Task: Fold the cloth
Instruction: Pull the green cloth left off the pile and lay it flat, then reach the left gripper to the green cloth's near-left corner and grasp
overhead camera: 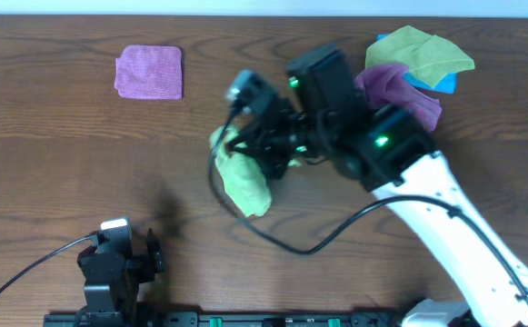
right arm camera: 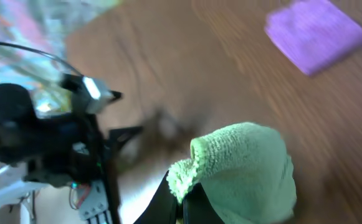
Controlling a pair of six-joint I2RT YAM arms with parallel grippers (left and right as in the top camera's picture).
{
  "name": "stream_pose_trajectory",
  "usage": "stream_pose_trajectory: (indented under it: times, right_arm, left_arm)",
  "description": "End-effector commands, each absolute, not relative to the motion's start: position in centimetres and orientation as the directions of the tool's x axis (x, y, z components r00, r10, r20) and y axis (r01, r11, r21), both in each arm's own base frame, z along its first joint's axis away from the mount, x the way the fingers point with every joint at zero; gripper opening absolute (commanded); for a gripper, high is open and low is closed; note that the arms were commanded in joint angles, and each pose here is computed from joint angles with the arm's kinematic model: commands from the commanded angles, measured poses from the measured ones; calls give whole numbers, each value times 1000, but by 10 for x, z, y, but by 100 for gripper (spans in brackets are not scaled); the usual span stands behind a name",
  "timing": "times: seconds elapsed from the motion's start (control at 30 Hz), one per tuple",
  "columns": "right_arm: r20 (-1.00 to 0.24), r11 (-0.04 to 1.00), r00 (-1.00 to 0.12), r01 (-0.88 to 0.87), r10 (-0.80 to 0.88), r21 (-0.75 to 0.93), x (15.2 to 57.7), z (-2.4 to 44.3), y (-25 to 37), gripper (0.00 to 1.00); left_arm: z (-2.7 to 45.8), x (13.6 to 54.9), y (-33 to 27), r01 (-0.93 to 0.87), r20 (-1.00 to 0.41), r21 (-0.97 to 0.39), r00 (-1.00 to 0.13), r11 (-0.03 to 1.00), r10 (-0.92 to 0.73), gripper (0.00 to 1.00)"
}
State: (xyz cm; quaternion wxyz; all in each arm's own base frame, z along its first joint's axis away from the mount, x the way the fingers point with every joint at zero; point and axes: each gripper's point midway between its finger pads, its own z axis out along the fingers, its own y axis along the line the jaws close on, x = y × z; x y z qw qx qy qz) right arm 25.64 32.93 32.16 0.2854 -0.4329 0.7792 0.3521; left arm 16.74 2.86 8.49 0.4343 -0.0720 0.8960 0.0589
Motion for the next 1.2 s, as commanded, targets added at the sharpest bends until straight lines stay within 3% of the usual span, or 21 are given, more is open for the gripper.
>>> stream_pose_trajectory:
  times: [0.0, 0.27, 0.5, 0.57, 0.6, 0.63, 0.7, 0.8, 0.97, 1.17]
  right_arm:
    - [-762, 313, -450, -889, -466, 334, 239, 328, 349, 1]
    - [-748, 381, -437, -886, -499, 264, 282, 293, 351, 1]
    - [-564, 638, -610, -749, -557, 180, 376, 183, 295, 1]
    - [-519, 720, -672, -679, -529, 145, 407, 154, 264, 10]
    - [-494, 765, -709, -632, -503, 129, 425, 136, 242, 31]
    - [-475, 800, -742, -588, -473, 121, 439, 124, 223, 46]
    - [-457, 848, -787, -516, -414, 122, 452, 115, 198, 54]
    - [-458, 886, -820, -444, -343, 131, 463, 116, 171, 78]
    - [-477, 849, -834, -446, -278, 285, 443, 156, 173, 82]
    - [-441, 763, -833, -514, -335, 392, 396, 184, 184, 84]
  left_arm:
    - [63, 159, 33, -179, -739, 90, -671, 980, -54, 95]
    - [63, 159, 33, -178, -739, 89, -671, 980, -55, 95]
    - [63, 159, 31, -173, -739, 84, -671, 981, -55, 95]
    - [63, 159, 31, -173, -739, 84, -671, 981, -56, 95]
    - [63, 159, 31, -173, -739, 84, -671, 981, -55, 95]
    - [63, 159, 31, -173, -739, 83, -671, 981, -56, 95]
    - [63, 159, 31, -177, -740, 79, -670, 981, -61, 95]
    - [64, 161, 26, -157, -744, 51, -665, 986, -67, 95]
    - [69, 169, -4, -29, -760, -65, -647, 997, -68, 95]
    - [83, 177, -25, 73, -796, -141, -602, 987, -69, 95]
